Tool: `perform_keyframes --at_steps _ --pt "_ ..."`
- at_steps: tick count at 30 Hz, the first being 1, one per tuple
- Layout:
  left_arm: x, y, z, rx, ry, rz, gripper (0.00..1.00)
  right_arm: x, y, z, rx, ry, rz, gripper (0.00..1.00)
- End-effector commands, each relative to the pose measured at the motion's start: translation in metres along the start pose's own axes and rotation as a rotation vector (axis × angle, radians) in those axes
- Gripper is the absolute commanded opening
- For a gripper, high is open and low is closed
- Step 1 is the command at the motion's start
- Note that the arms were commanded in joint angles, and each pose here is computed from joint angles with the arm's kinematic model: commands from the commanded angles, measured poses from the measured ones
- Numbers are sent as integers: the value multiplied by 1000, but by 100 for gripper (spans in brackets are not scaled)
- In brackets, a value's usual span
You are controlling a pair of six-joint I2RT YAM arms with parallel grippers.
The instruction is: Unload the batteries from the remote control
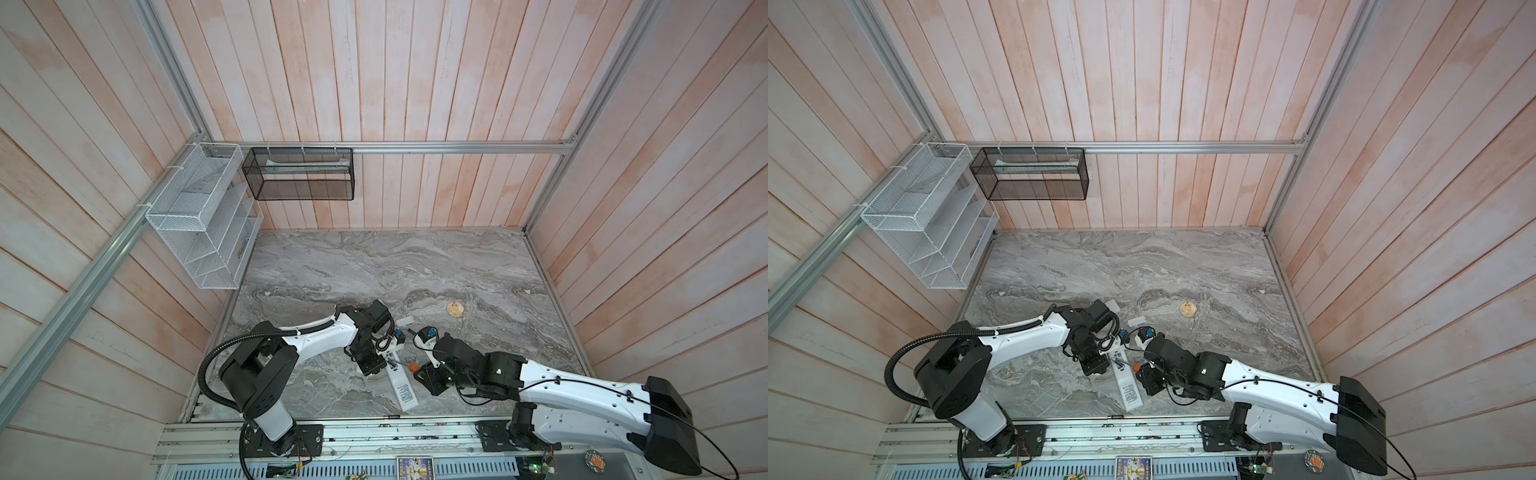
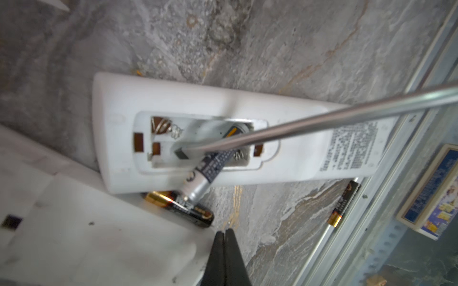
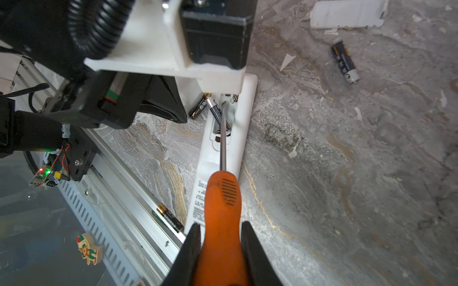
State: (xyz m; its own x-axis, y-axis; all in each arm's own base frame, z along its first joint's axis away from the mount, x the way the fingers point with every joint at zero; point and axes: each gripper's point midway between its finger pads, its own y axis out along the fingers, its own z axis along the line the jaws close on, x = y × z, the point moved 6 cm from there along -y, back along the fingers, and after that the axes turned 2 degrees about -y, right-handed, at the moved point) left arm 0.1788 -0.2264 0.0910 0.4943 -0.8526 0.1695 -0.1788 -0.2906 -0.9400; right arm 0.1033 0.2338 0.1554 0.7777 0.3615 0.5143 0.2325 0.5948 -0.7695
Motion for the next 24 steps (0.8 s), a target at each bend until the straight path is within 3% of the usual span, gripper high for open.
perform_keyframes --at_steps 1,10,16,24 --pt "0 -2 3 10 -7 -26 0 14 -11 22 111 -45 -19 0" --pt "-5 1 19 71 -49 2 1 5 -25 31 189 -8 62 0" --pt "-3 -16 19 107 -66 -46 1 5 -26 8 62 34 76 0" --pt "0 -30 26 164 -95 -95 2 14 -31 2 34 43 36 0"
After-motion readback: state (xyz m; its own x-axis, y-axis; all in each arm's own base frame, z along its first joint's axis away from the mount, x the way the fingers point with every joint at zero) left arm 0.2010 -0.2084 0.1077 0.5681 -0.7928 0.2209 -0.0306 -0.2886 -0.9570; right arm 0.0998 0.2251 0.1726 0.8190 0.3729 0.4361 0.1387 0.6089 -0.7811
